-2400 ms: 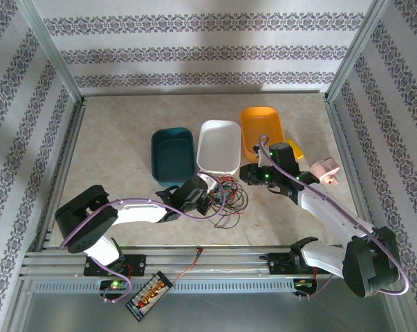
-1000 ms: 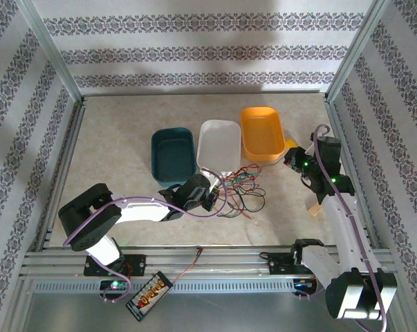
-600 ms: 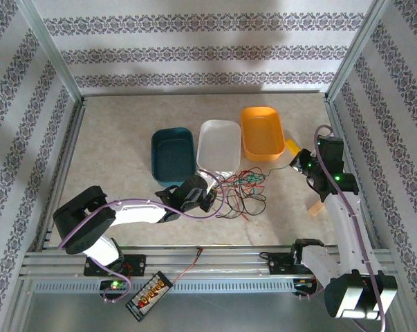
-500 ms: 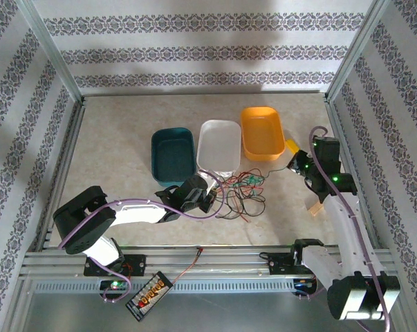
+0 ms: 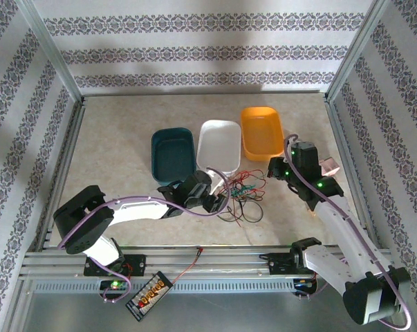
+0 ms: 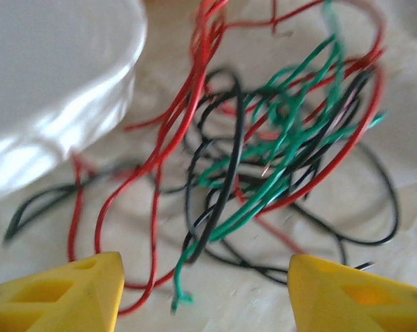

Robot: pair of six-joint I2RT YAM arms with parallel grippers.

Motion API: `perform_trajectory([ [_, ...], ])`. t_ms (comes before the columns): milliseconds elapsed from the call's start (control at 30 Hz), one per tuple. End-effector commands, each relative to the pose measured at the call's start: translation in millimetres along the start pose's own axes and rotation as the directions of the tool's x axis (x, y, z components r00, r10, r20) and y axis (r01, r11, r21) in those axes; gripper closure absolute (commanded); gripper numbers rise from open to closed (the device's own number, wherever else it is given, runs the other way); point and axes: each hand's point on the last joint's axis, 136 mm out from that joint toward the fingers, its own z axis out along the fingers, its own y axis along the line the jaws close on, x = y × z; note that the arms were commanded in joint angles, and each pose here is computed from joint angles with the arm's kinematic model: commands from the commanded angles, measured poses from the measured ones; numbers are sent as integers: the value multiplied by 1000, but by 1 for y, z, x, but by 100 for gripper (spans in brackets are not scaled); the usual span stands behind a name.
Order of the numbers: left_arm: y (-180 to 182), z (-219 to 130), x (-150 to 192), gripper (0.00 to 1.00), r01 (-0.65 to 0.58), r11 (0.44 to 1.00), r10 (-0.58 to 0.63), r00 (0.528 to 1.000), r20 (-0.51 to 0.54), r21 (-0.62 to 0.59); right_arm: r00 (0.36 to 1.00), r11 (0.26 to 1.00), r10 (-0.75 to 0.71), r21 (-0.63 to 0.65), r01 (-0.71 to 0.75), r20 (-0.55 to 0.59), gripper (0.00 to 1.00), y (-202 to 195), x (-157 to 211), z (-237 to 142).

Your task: Untangle the cables

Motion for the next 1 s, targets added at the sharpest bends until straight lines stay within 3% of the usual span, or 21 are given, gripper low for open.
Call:
perform_trajectory([
  [0, -24, 6, -10, 36, -74, 995, 74, 997, -3, 70, 999, 999, -36, -38, 36, -14, 100, 10, 6, 7],
  [367, -43, 51, -16, 42, -116, 990, 118, 993, -30, 79, 1000, 998, -1, -63, -1, -23, 100, 19, 7, 14],
  [433, -38, 57, -16, 53, -95, 994, 96, 995, -23, 45, 1000, 998, 1, -60, -3, -18, 100, 19, 5, 12],
  [500, -31, 60, -19, 77, -61, 998, 61, 998, 2, 4, 1000, 999, 2, -49, -3, -12, 100, 17, 4, 11],
  [600, -21, 57, -24, 97, -4, 999, 6, 998, 57, -40, 1000, 1000, 8, 13, -8, 3, 100, 6, 2, 8],
  [767, -13, 44, -30, 100, 70, 996, -62, 989, 131, -60, 998, 987, 43, 154, -48, 36, 100, -23, 1, 2],
  [967, 1, 20, -27, 100, 158, 985, -140, 966, 217, -70, 989, 915, 122, 377, -146, 89, 100, -77, 5, -14],
])
